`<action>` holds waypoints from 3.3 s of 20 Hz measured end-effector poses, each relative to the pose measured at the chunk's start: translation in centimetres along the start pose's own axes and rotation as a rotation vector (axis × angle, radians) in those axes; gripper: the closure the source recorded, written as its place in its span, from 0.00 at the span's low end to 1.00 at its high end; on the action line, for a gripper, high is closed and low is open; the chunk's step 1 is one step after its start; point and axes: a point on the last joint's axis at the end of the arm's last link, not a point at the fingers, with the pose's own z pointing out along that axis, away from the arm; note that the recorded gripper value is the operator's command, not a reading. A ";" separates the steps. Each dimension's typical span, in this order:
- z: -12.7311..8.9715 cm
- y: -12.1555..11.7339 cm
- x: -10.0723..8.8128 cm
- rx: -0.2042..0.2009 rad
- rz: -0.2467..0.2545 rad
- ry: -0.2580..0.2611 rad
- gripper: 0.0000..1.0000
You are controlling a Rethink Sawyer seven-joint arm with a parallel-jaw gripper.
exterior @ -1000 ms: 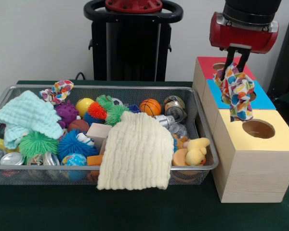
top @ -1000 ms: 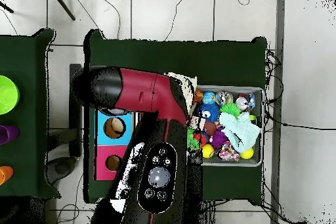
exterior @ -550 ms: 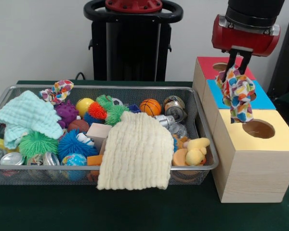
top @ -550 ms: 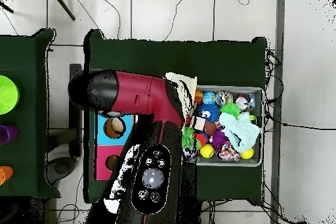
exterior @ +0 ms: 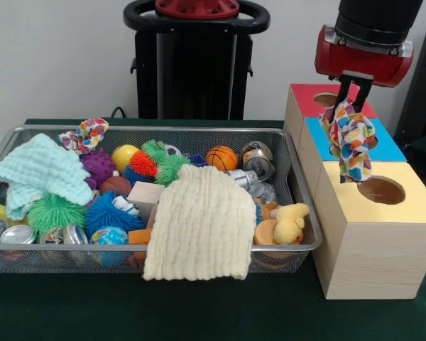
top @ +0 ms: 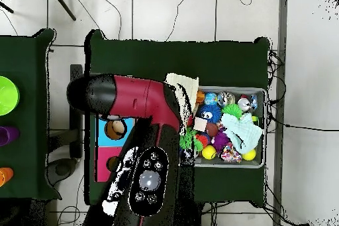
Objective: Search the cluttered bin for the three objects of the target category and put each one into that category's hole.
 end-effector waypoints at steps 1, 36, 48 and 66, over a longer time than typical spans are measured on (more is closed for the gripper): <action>0.1 0.0 0.1 0.001 0.001 0.001 1.00; 1.8 2.9 2.6 0.039 0.018 0.022 1.00; 4.0 2.9 3.2 0.076 0.047 0.042 1.00; 5.3 4.5 3.1 0.122 0.068 0.016 1.00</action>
